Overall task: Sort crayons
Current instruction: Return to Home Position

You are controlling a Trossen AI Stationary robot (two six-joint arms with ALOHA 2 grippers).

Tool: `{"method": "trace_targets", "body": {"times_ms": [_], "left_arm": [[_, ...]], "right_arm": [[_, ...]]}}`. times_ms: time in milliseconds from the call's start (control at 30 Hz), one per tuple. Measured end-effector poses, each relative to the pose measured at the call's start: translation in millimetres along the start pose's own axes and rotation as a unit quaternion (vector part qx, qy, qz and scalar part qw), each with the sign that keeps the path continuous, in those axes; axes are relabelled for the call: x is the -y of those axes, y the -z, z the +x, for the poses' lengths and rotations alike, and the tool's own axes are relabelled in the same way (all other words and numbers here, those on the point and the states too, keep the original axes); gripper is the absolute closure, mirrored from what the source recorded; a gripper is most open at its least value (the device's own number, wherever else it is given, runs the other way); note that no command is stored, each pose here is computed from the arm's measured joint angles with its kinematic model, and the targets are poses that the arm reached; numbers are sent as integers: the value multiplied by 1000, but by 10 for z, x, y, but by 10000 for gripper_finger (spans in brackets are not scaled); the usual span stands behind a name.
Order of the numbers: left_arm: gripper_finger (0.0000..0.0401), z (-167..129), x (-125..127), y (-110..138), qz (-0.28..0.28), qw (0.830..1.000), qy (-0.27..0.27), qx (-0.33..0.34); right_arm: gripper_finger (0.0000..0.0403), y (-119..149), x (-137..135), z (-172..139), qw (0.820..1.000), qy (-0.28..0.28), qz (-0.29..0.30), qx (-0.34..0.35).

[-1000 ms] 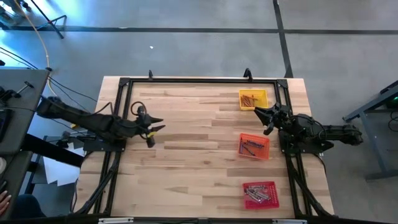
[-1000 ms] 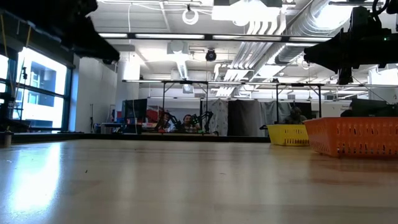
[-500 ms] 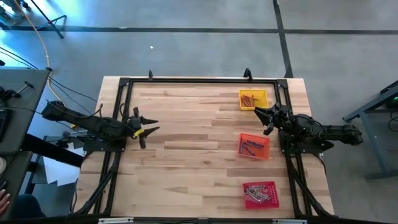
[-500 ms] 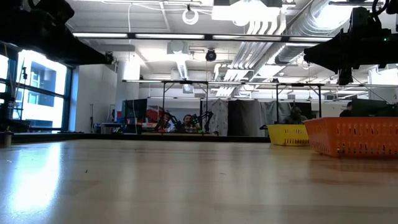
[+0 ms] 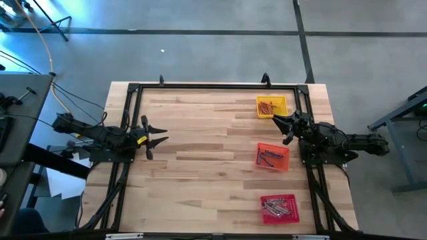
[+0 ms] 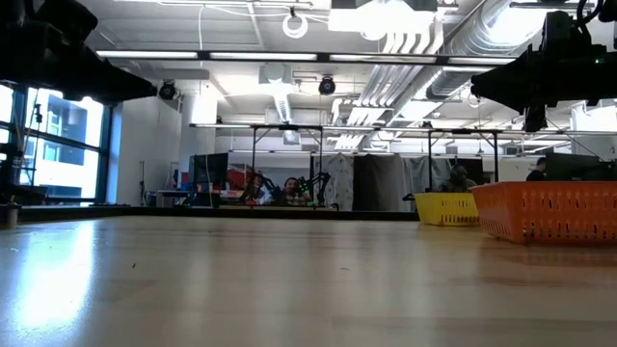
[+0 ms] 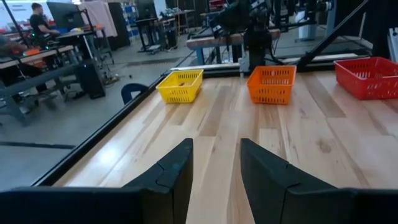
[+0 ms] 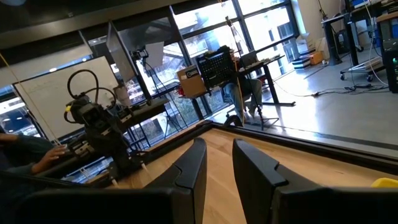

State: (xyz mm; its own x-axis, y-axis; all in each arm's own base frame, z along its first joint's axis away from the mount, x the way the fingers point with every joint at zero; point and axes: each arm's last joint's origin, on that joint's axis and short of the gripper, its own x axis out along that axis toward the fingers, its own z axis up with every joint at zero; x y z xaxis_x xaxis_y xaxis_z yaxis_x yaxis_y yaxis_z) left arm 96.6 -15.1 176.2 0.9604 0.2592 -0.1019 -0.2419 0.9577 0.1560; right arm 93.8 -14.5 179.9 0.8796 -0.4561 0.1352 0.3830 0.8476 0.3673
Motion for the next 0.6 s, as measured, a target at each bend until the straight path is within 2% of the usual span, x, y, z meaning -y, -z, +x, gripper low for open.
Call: {"method": "trace_targets", "body": {"times_ms": [233, 600], "left_arm": [[284, -19, -7, 61, 2, 1000, -1, 11], [284, -64, -24, 14, -16, 999, 10, 42]], "right_arm": [[329, 3, 1, 0, 1000, 0, -1, -1], [329, 4, 1, 0, 1000, 1, -1, -2]]}}
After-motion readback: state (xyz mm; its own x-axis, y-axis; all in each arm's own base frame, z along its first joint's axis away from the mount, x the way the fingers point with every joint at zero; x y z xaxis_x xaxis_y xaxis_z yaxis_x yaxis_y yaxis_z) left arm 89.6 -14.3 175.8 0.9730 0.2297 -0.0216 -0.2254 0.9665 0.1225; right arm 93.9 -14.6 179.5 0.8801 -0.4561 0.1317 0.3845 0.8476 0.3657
